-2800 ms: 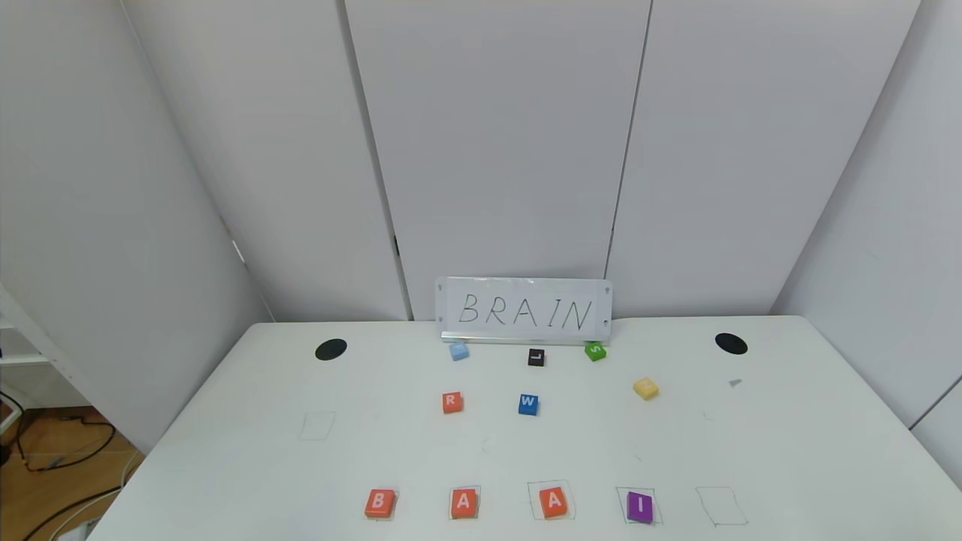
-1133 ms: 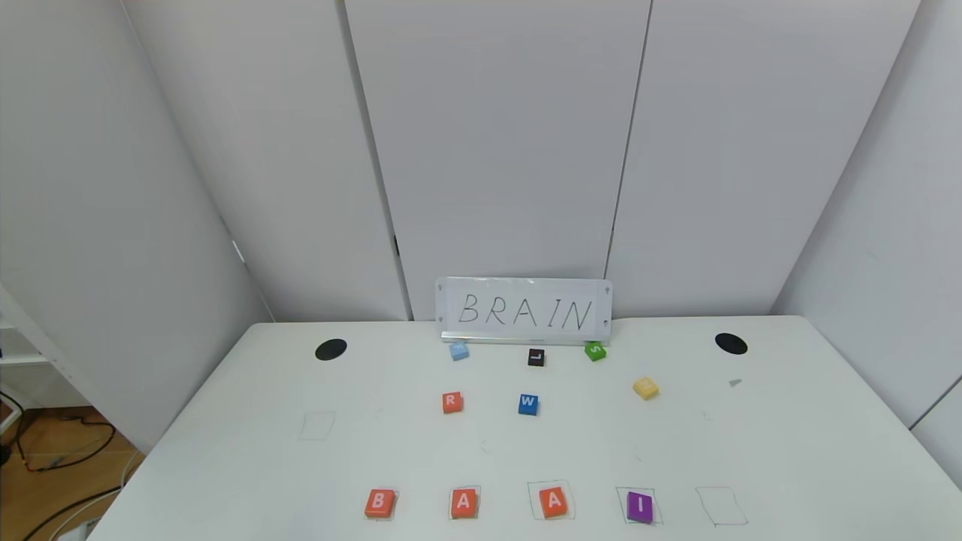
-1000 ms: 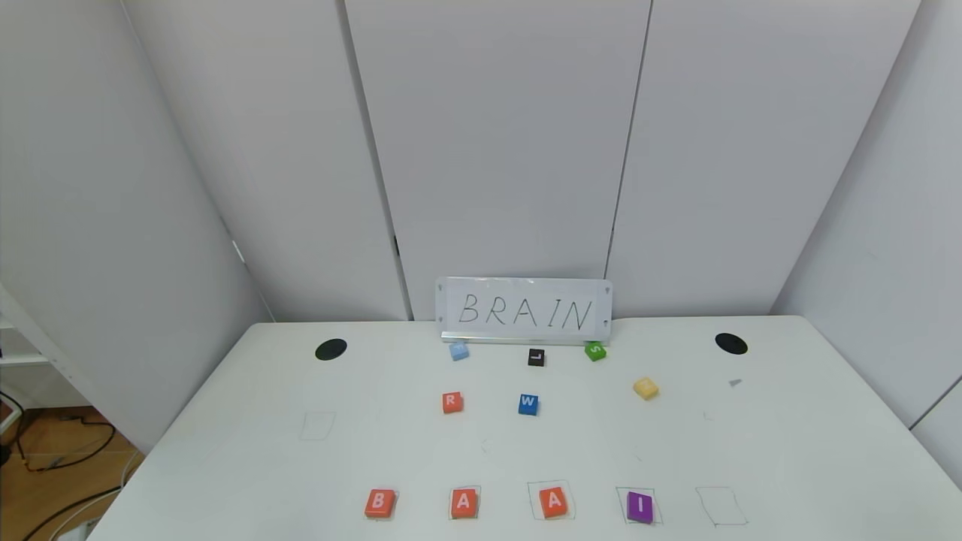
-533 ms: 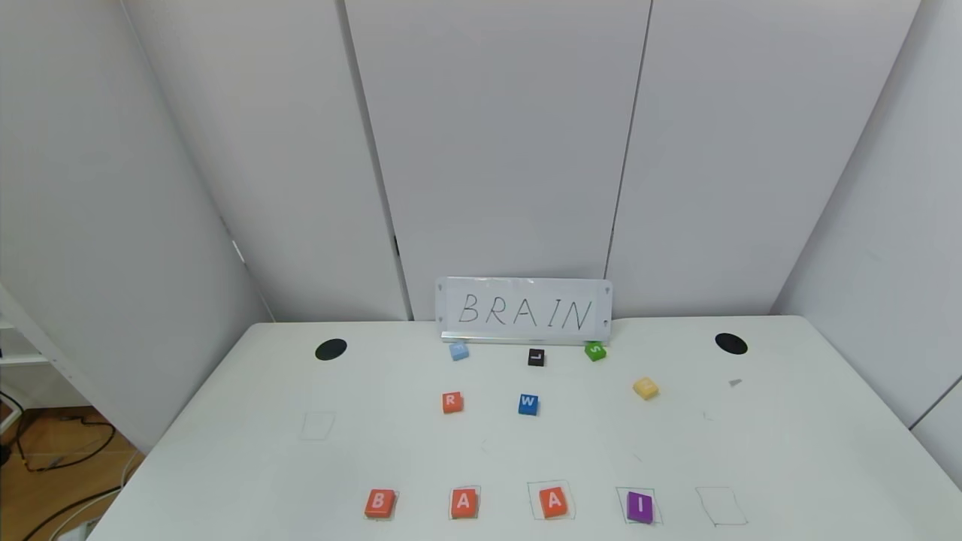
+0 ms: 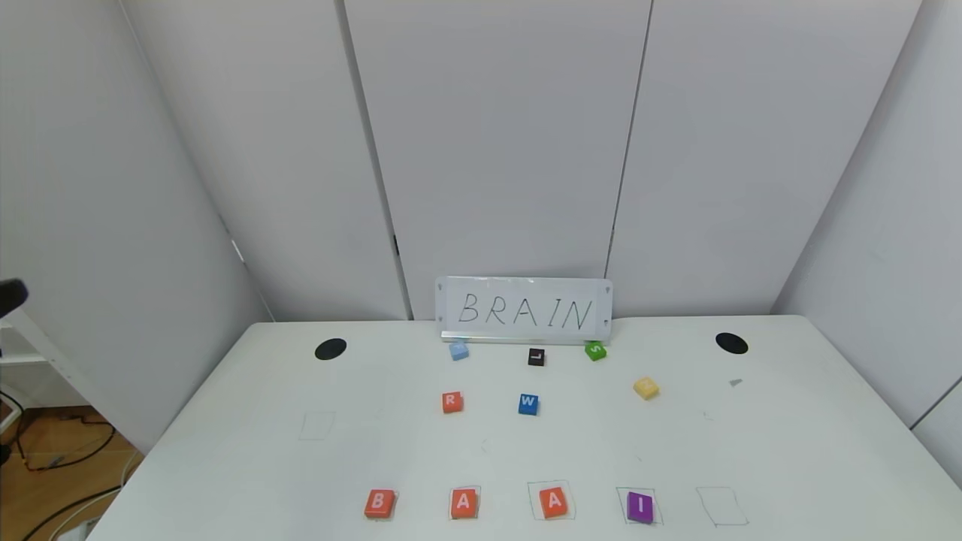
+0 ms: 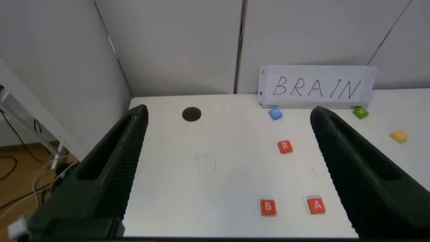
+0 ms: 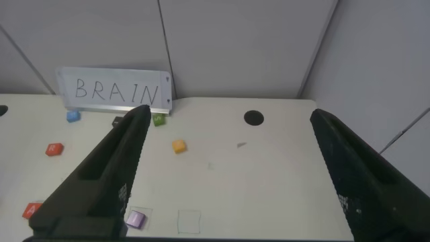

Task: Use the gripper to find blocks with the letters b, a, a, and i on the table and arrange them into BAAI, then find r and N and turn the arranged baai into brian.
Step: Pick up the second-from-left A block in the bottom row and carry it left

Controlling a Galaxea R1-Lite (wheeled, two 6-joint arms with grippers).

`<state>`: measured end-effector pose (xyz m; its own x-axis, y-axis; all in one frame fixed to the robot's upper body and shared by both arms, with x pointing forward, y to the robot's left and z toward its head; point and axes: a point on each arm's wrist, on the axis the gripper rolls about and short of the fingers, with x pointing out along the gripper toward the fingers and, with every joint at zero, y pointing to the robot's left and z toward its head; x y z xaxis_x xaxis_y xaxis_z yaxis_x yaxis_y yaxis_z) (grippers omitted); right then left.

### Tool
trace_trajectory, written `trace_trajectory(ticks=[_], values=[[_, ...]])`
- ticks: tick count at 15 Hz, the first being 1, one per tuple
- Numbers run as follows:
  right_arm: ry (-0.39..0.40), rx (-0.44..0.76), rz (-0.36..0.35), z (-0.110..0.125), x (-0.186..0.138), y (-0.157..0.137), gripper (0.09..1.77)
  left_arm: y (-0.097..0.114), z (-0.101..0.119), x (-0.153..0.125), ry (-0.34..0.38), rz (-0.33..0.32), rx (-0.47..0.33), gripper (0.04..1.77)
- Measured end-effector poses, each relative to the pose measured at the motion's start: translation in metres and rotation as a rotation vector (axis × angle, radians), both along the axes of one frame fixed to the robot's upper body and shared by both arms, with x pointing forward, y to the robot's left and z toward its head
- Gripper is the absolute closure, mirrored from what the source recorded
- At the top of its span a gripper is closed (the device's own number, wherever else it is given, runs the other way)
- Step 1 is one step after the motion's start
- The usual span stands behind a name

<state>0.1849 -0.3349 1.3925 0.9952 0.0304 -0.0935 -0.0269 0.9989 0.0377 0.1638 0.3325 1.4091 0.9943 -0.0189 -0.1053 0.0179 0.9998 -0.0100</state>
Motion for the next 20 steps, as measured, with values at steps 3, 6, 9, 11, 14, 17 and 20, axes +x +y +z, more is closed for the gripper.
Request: trace_trajectory(ticks=[3,6,9,11,14,17,20], values=[[0.064,0.019,0.000,0.005,0.036,0.001,0.15,-0.001,0.010,0.042,0.071,-0.002,0.001,0.09],[0.125,0.036,-0.003,0.006,0.069,0.001,0.15,-0.002,0.012,0.084,0.141,-0.009,0.002,0.09],[0.204,0.047,-0.003,-0.006,0.099,0.002,0.15,-0.007,0.000,0.125,0.227,-0.027,0.003,0.09],[0.263,0.062,-0.003,-0.017,0.121,0.003,0.15,-0.011,-0.015,0.148,0.296,-0.042,0.005,0.09],[0.339,0.068,-0.009,-0.032,0.150,0.002,0.15,-0.014,-0.038,0.174,0.400,-0.036,0.010,0.09],[0.419,0.067,-0.005,-0.052,0.170,0.005,0.15,-0.017,-0.056,0.191,0.467,-0.050,0.009,0.09],[0.492,0.058,0.025,-0.071,0.182,0.016,0.15,-0.019,-0.069,0.202,0.515,-0.057,0.007,0.09]])
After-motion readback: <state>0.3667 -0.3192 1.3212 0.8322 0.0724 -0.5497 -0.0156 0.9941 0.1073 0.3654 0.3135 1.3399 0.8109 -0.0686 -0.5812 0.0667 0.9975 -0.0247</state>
